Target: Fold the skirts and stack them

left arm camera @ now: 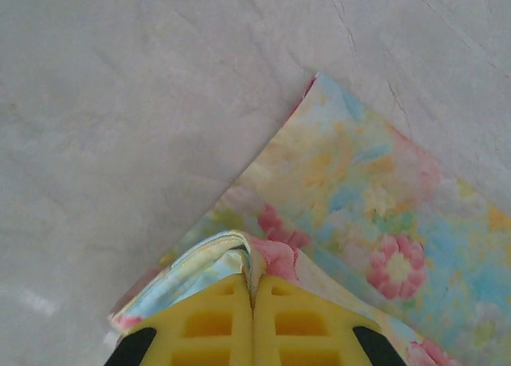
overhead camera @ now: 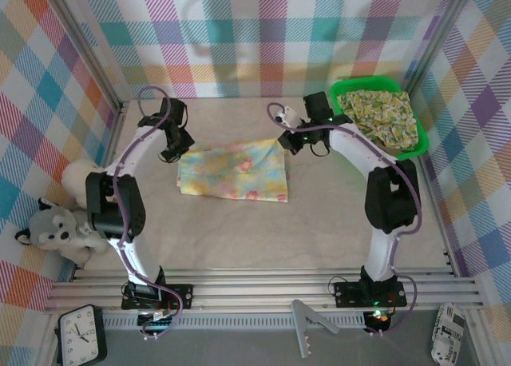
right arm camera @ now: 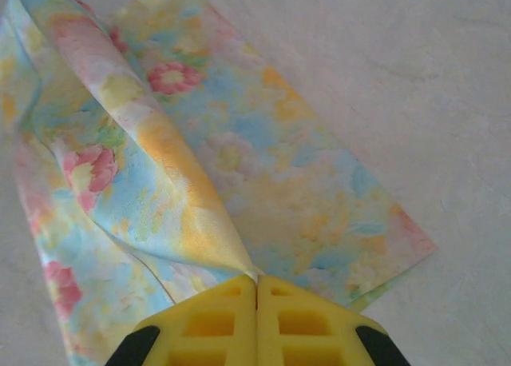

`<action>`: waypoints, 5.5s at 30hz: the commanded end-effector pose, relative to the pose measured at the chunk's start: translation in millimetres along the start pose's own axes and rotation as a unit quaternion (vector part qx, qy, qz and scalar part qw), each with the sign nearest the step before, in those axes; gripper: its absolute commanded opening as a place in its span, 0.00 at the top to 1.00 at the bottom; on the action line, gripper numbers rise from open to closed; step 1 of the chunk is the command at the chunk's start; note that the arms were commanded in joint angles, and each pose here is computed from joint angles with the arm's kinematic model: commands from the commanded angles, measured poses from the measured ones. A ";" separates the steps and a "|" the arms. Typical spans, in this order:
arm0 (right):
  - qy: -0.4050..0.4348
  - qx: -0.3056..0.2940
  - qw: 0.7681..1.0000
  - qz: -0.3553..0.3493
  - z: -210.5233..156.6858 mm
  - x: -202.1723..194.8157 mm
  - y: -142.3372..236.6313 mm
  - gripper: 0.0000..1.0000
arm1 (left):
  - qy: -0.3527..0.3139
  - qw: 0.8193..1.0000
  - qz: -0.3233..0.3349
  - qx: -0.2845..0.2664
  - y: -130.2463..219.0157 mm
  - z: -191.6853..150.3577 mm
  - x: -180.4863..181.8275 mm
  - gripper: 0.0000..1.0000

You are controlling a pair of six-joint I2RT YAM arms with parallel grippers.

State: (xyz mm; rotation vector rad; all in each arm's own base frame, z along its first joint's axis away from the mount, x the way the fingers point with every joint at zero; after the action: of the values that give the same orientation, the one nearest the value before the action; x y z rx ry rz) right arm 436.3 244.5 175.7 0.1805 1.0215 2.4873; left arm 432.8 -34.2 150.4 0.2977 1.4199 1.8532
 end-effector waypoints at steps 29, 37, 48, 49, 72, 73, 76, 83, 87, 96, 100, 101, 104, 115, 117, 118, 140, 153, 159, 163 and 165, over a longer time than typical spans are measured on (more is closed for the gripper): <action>-0.535 -0.039 0.841 0.075 -7.0 19.7 -78.0 0.01 | -0.053 0.957 -0.188 0.214 -63.1 -69.0 -79.8 0.00; -0.561 0.041 0.823 0.076 -54.6 38.5 -96.7 0.01 | -0.032 0.954 -0.159 0.251 -86.1 -106.9 -54.5 0.00; -0.485 0.061 0.871 0.051 -64.0 44.4 -49.5 0.01 | -0.075 0.964 -0.172 0.187 4.8 -110.6 -28.9 0.00; -0.473 0.053 0.878 0.043 -58.7 40.2 -45.8 0.01 | -0.093 0.970 -0.156 0.165 9.8 -101.4 -25.7 0.00; -0.294 0.164 0.930 -0.149 -93.6 -33.2 -51.0 0.33 | -0.187 0.965 -0.017 0.181 -64.4 -87.5 34.0 0.41; -0.290 0.164 0.932 -0.142 -92.8 -32.5 -53.1 0.35 | -0.186 0.965 -0.015 0.183 -66.2 -88.5 35.0 0.42; -0.282 0.167 0.936 -0.128 -91.7 -31.6 -58.3 0.36 | -0.187 0.965 -0.015 0.184 -67.5 -89.1 35.6 0.44; -0.285 0.172 0.937 -0.108 -94.9 -31.1 -73.0 0.48 | -0.184 0.964 -0.018 0.189 -70.7 -91.3 35.1 0.52; -0.288 0.161 0.938 -0.107 -90.3 -33.8 -75.3 0.66 | -0.182 0.965 -0.020 0.190 -70.0 -91.2 34.3 0.65; -0.295 0.111 0.936 -0.155 -68.4 -24.5 -17.5 1.00 | -0.163 0.973 -0.065 0.147 -13.0 -81.0 30.6 1.00; -0.299 0.086 0.936 -0.164 -59.8 -14.6 9.4 1.00 | -0.146 0.977 -0.104 0.120 25.2 -76.9 28.7 1.00; -0.300 0.079 0.936 -0.168 -57.1 -13.6 15.2 1.00 | -0.142 0.977 -0.115 0.113 35.1 -75.3 27.8 1.00; -0.302 0.050 0.933 -0.187 -45.4 -17.0 30.7 1.00 | -0.138 0.976 -0.141 0.096 59.7 -69.8 22.9 1.00; -0.304 0.008 0.937 -0.171 -17.4 -70.8 -1.2 1.00 | -0.166 0.977 -0.107 0.076 30.4 -30.7 -9.7 1.00; -0.310 0.014 0.937 -0.158 -21.5 -82.4 -19.2 0.97 | -0.166 0.979 -0.089 0.080 7.7 -22.5 -16.6 0.98; -0.310 0.018 0.938 -0.155 -22.2 -86.8 -25.5 0.93 | -0.166 0.979 -0.081 0.087 -2.4 -21.5 -18.8 0.94; -0.497 0.019 0.863 0.089 -34.8 31.5 -38.3 0.01 | -0.084 0.966 -0.121 0.213 -24.1 -108.6 41.2 0.14; -0.555 0.104 0.823 0.060 -108.3 53.9 -63.0 0.01 | -0.052 0.936 -0.193 0.289 -54.8 -132.2 23.8 0.42; -0.559 0.108 0.820 0.059 -112.3 54.8 -65.3 0.01 | -0.054 0.937 -0.191 0.289 -59.2 -136.0 27.7 0.67; -0.567 0.106 0.815 0.065 -113.7 57.9 -65.6 0.01 | -0.055 0.942 -0.181 0.279 -61.7 -131.6 31.3 0.84; -0.574 0.100 0.810 0.072 -112.3 60.7 -64.5 0.01 | -0.061 0.946 -0.168 0.269 -58.6 -125.7 33.3 0.91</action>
State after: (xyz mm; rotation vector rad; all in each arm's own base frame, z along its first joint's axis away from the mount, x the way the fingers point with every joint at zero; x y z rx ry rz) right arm 385.7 242.1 65.6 1.5462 0.6615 1.8209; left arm 360.9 -104.1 45.0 0.3752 1.7559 1.1062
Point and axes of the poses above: each hand's point on the last joint's axis, 136 mm out from that joint toward the fingers, its own y axis back along the fingers, its own x axis along the line the jaws close on, z = x × y, the point moved 2 cm from there along y, back along the fingers, and after that the axes turned 9 degrees about y, right-handed, at the moved point
